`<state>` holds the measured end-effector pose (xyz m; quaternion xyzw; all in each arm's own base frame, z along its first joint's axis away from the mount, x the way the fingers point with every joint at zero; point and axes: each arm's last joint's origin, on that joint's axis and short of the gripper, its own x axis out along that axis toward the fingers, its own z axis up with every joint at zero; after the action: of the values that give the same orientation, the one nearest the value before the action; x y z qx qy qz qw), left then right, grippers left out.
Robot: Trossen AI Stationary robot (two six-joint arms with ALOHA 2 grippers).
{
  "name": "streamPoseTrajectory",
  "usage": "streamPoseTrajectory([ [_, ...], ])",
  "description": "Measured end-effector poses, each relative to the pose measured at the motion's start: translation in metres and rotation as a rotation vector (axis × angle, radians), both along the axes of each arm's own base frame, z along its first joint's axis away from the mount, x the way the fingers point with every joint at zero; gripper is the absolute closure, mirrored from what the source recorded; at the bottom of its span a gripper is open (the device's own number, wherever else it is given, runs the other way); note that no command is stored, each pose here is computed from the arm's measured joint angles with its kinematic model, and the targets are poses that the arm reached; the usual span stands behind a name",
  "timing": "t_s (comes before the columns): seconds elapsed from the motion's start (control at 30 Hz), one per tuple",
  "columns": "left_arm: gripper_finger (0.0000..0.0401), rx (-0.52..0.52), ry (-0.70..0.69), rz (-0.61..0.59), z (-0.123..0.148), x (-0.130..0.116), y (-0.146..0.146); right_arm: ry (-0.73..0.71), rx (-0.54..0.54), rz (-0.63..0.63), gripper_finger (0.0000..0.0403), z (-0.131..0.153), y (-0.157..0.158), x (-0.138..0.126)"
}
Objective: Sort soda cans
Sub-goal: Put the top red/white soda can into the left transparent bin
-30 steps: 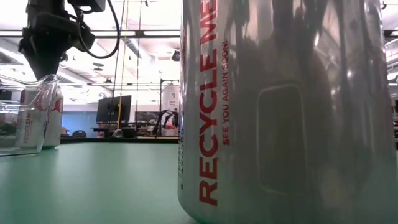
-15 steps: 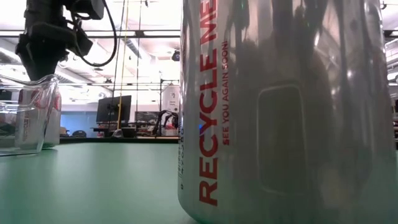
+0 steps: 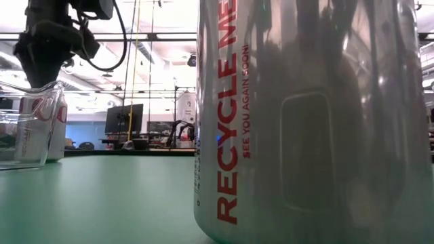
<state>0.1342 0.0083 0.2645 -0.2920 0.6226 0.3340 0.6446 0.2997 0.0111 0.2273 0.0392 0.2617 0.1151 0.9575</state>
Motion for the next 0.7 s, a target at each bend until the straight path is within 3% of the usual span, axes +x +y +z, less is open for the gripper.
streamPoseTrajectory([
  [0.7, 0.0116, 0.002, -0.049, -0.083, 0.003, 0.005, 0.0, 0.014, 0.0, -0.014, 0.0203, -0.001, -0.004, -0.001],
])
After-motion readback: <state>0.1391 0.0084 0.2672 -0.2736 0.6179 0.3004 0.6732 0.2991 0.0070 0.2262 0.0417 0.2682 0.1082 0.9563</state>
